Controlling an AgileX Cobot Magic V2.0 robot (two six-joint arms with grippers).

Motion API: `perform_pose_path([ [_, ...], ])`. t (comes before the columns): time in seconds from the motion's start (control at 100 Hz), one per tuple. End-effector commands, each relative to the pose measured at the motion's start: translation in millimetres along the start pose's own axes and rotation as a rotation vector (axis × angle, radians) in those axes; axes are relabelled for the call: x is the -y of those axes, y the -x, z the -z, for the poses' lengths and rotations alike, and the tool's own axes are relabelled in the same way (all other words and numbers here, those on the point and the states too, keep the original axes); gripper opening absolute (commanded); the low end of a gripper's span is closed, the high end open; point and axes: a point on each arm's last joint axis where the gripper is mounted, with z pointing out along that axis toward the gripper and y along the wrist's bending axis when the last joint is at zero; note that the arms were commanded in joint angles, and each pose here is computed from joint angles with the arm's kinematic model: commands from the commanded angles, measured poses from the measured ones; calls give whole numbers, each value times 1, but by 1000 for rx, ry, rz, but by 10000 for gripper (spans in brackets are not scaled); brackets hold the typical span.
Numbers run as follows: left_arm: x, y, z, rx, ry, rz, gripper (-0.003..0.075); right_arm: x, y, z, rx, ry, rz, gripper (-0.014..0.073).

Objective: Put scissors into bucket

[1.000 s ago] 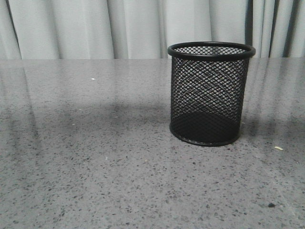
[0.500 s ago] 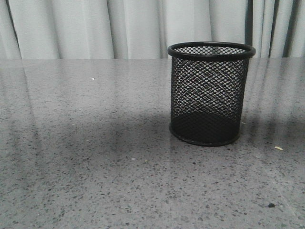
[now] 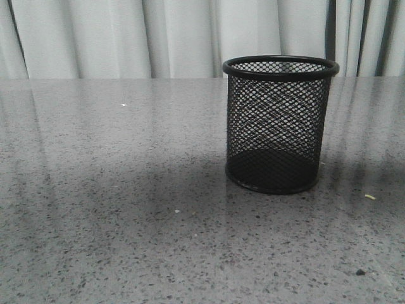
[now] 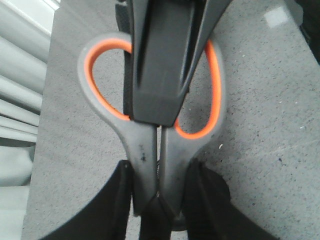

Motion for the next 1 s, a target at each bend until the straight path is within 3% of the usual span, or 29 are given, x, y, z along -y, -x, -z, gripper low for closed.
perform_pose_path([
  [0.0,-2,22,21,161,74,35,22,-10,9,3,53,29,17,-74],
  [0.09,0,22,21,161,60,38,157,-10,9,3,52,29,17,-74],
  [0.24,1,23,25,164,64,33,468,-10,9,3,48,32,17,-74],
  [0.29,1,24,29,171,74,30,519,-10,8,3,46,29,31,-74],
  [0.47,2,24,51,169,150,1,484,-12,15,9,-13,-116,235,-53],
  [0.65,-4,12,85,144,283,51,424,-26,38,24,-39,-308,354,-46],
  [0.78,-16,-4,109,116,415,195,419,-28,50,28,-167,-414,372,-46],
  [0.91,-22,-19,125,83,503,322,419,-22,57,21,-336,-425,348,-46],
  [0.99,-24,-25,131,65,532,369,419,-14,62,15,-354,-446,335,-46],
])
